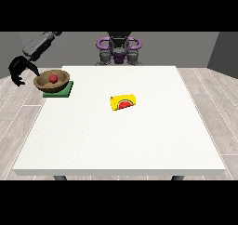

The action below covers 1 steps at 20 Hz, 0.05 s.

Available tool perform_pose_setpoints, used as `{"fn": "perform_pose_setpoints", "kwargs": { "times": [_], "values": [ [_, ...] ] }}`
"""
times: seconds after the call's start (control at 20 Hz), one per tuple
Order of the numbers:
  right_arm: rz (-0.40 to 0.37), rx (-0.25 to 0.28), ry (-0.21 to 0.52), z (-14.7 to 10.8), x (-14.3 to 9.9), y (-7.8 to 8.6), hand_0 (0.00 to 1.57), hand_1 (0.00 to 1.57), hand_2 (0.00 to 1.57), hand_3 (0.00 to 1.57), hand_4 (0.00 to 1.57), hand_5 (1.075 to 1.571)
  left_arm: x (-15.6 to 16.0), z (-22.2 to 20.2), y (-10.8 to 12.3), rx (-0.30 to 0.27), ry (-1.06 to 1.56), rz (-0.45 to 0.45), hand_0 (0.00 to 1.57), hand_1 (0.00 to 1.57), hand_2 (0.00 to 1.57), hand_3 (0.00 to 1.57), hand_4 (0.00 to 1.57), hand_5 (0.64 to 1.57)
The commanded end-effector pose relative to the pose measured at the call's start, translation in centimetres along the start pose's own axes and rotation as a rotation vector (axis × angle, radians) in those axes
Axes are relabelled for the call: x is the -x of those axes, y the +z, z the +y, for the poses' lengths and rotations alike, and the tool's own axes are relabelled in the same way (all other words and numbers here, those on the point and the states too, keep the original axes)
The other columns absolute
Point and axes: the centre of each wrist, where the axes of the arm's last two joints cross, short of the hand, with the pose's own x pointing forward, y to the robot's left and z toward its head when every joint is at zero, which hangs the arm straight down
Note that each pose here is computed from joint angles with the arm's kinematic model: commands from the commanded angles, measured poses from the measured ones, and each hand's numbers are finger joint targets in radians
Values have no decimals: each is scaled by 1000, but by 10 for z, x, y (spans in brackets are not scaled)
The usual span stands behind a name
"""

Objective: Pick the cup and pour the ball into the bowl, then pick the bowl and place it on the pad

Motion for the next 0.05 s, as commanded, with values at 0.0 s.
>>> {"fn": "perform_pose_setpoints", "kwargs": {
  "times": [0.0],
  "values": [
    [-5, -21, -44, -14, -19, -1, 134, 134, 280, 375, 0, 1467, -5, 10, 1, -8, 2, 27, 0, 0, 0, 0, 0, 1515]
  ]
}}
